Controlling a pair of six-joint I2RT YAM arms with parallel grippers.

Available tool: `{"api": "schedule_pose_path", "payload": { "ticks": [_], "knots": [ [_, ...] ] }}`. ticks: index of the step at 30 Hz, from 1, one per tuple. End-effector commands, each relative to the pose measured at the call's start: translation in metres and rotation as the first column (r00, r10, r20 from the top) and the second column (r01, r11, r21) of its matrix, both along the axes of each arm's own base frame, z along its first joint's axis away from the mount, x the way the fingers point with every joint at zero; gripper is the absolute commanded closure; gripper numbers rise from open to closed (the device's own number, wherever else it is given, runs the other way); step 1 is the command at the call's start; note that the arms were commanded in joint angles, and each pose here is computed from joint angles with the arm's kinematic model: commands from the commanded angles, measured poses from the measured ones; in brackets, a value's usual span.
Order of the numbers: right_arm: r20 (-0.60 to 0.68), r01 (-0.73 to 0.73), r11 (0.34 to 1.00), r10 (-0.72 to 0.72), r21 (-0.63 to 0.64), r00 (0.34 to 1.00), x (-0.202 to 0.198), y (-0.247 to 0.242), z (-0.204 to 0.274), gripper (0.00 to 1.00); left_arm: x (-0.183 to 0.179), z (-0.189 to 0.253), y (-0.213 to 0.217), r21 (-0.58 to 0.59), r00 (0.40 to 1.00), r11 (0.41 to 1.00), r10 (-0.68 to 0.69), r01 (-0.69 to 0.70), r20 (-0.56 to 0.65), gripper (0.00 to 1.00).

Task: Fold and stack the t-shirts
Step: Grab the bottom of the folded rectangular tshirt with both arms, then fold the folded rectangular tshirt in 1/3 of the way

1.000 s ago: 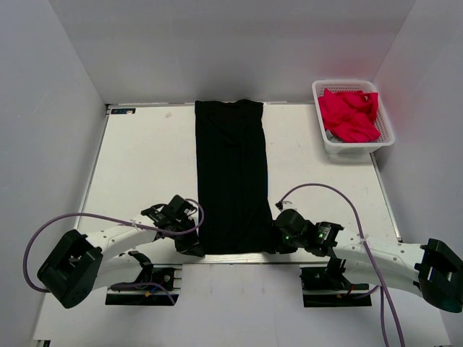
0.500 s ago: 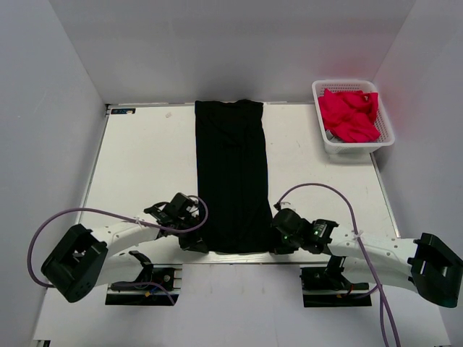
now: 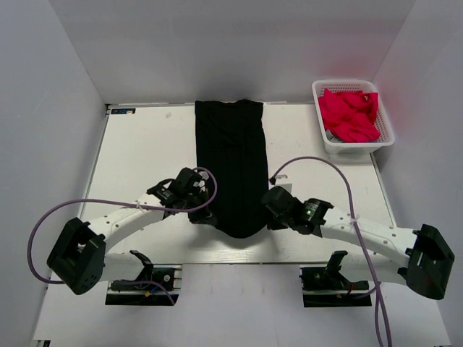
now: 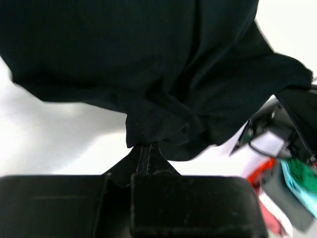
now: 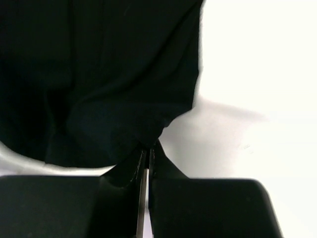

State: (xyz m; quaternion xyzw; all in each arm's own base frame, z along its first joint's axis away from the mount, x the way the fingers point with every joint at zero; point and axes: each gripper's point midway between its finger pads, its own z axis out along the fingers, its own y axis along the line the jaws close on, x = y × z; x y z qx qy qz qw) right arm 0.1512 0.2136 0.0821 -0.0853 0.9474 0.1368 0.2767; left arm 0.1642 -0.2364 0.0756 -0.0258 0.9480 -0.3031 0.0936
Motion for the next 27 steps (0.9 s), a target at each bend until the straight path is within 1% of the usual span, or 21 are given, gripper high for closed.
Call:
{"api": "schedule_pose_path", "payload": {
  "ticks": [1, 2, 3, 4, 5, 6, 7, 8, 9, 10, 11, 13, 14, 15, 16, 17, 19, 20, 21, 25, 27],
  "knots": [
    [0.178, 0.151, 0.986, -0.137, -0.064, 0.974, 0.051, -0.009, 0.024, 1.00, 0.037, 0.016, 0.007, 0.079, 0.991, 0.995, 0.046, -0.056, 0.129, 1.00],
    [0.202, 0.188, 0.981, -0.175, -0.045, 0.964, 0.063, -0.008, 0.030, 1.00, 0.051, 0.030, 0.004, 0.084, 0.983, 0.994, 0.055, -0.071, 0.175, 1.00],
    [0.236, 0.186, 0.982, -0.174, -0.033, 0.956, 0.073, -0.003, 0.038, 1.00, 0.061, 0.029, 0.012, 0.126, 0.978, 0.986, 0.087, -0.112, 0.190, 1.00],
    [0.258, 0.190, 0.982, -0.182, -0.007, 0.949, 0.085, 0.008, 0.046, 1.00, 0.067, 0.036, 0.013, 0.136, 0.972, 0.983, 0.089, -0.121, 0.219, 1.00],
    [0.270, 0.214, 0.977, -0.206, 0.002, 0.940, 0.095, 0.006, 0.050, 1.00, 0.079, 0.046, 0.010, 0.131, 0.962, 0.982, 0.103, -0.140, 0.251, 1.00],
    [0.283, 0.219, 0.976, -0.211, 0.004, 0.936, 0.102, 0.007, 0.052, 1.00, 0.092, 0.051, 0.018, 0.150, 0.946, 0.970, 0.141, -0.191, 0.292, 1.00],
    [0.312, 0.226, 0.974, -0.217, 0.007, 0.925, 0.113, 0.011, 0.058, 1.00, 0.100, 0.053, 0.021, 0.159, 0.938, 0.963, 0.160, -0.217, 0.309, 1.00],
    [0.319, 0.247, 0.969, -0.234, 0.001, 0.918, 0.122, 0.011, 0.060, 1.00, 0.110, 0.061, 0.019, 0.147, 0.924, 0.961, 0.175, -0.236, 0.341, 1.00],
    [0.332, 0.253, 0.967, -0.236, -0.009, 0.913, 0.132, 0.011, 0.063, 1.00, 0.121, 0.066, 0.025, 0.150, 0.904, 0.949, 0.205, -0.278, 0.375, 1.00],
    [0.357, 0.259, 0.966, -0.246, 0.011, 0.901, 0.143, 0.012, 0.070, 1.00, 0.133, 0.073, 0.025, 0.127, 0.886, 0.945, 0.229, -0.302, 0.404, 1.00],
    [0.364, 0.249, 0.968, -0.233, 0.002, 0.902, 0.149, 0.015, 0.071, 1.00, 0.138, 0.070, 0.025, 0.135, 0.880, 0.939, 0.236, -0.315, 0.413, 1.00],
    [0.372, 0.250, 0.968, -0.237, 0.014, 0.898, 0.165, 0.017, 0.077, 1.00, 0.156, 0.082, 0.026, 0.107, 0.855, 0.931, 0.269, -0.349, 0.443, 1.00],
    [0.397, 0.239, 0.970, -0.235, 0.039, 0.887, 0.174, 0.023, 0.091, 1.00, 0.160, 0.083, 0.027, 0.118, 0.851, 0.929, 0.264, -0.351, 0.453, 1.00],
    [0.384, 0.252, 0.968, -0.239, 0.018, 0.892, 0.182, 0.020, 0.083, 1.00, 0.166, 0.077, 0.028, 0.131, 0.855, 0.924, 0.269, -0.359, 0.444, 1.00],
    [0.390, 0.245, 0.970, -0.230, 0.012, 0.892, 0.187, 0.020, 0.085, 1.00, 0.176, 0.082, 0.030, 0.124, 0.840, 0.916, 0.288, -0.382, 0.460, 1.00],
    [0.395, 0.246, 0.969, -0.233, 0.016, 0.889, 0.193, 0.023, 0.087, 1.00, 0.179, 0.081, 0.029, 0.132, 0.842, 0.917, 0.279, -0.376, 0.461, 1.00],
    [0.398, 0.245, 0.969, -0.233, 0.020, 0.887, 0.206, 0.023, 0.089, 1.00, 0.197, 0.080, 0.033, 0.125, 0.828, 0.909, 0.296, -0.397, 0.475, 1.00],
    [0.399, 0.244, 0.969, -0.232, 0.021, 0.887, 0.213, 0.024, 0.091, 1.00, 0.199, 0.079, 0.030, 0.124, 0.833, 0.912, 0.293, -0.390, 0.470, 1.00],
    [0.392, 0.240, 0.971, -0.226, 0.014, 0.892, 0.217, 0.024, 0.087, 1.00, 0.208, 0.085, 0.031, 0.110, 0.821, 0.908, 0.308, -0.405, 0.480, 1.00],
    [0.396, 0.232, 0.973, -0.214, 0.002, 0.893, 0.239, 0.023, 0.087, 1.00, 0.227, 0.083, 0.027, 0.105, 0.826, 0.918, 0.290, -0.383, 0.483, 1.00],
    [0.392, 0.221, 0.975, -0.205, 0.005, 0.897, 0.249, 0.026, 0.086, 1.00, 0.237, 0.077, 0.032, 0.120, 0.830, 0.915, 0.286, -0.384, 0.479, 1.00]
  ]
}}
